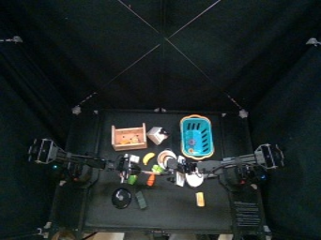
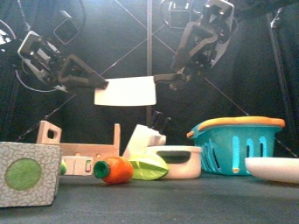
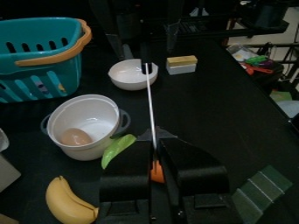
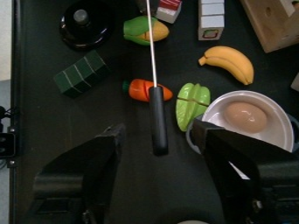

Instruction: Regrasp cleaver

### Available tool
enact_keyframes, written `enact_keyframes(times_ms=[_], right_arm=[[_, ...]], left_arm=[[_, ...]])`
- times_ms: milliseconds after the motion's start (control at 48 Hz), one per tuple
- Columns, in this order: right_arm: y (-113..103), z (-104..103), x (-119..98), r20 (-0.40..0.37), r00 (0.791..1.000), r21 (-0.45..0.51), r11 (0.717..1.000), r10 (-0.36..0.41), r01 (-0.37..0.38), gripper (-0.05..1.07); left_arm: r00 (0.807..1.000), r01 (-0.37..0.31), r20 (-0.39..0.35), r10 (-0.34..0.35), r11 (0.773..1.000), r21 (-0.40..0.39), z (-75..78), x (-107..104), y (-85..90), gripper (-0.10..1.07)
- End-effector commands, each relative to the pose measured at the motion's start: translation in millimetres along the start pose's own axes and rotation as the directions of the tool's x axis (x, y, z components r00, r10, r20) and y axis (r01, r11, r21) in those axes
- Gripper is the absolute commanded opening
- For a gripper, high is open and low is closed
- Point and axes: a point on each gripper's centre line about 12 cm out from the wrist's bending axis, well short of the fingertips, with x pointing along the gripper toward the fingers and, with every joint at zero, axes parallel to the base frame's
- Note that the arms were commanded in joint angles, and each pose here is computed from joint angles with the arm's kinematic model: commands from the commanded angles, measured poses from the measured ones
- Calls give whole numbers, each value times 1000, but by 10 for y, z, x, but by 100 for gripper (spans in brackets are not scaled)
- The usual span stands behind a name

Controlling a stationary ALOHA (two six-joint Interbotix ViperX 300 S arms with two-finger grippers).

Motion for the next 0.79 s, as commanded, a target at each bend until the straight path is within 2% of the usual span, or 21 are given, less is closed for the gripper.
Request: enact_keyframes(times_ms=[0,521,771], right_arm=[[23,129,-53,37,999,3,1000,8,-9,87],[2,87,58,11,1000,13,1000,0,0,49],[12,76,63,4,1000,16,1000,1,-1,46]], left_arm=[[1000,1,17,-1,1000,4,51,26,0,45],[1000,-3,11,3,1000,3,39,50,15,45],[999,-4,-38,4,1000,-2,-98,110,25,45]])
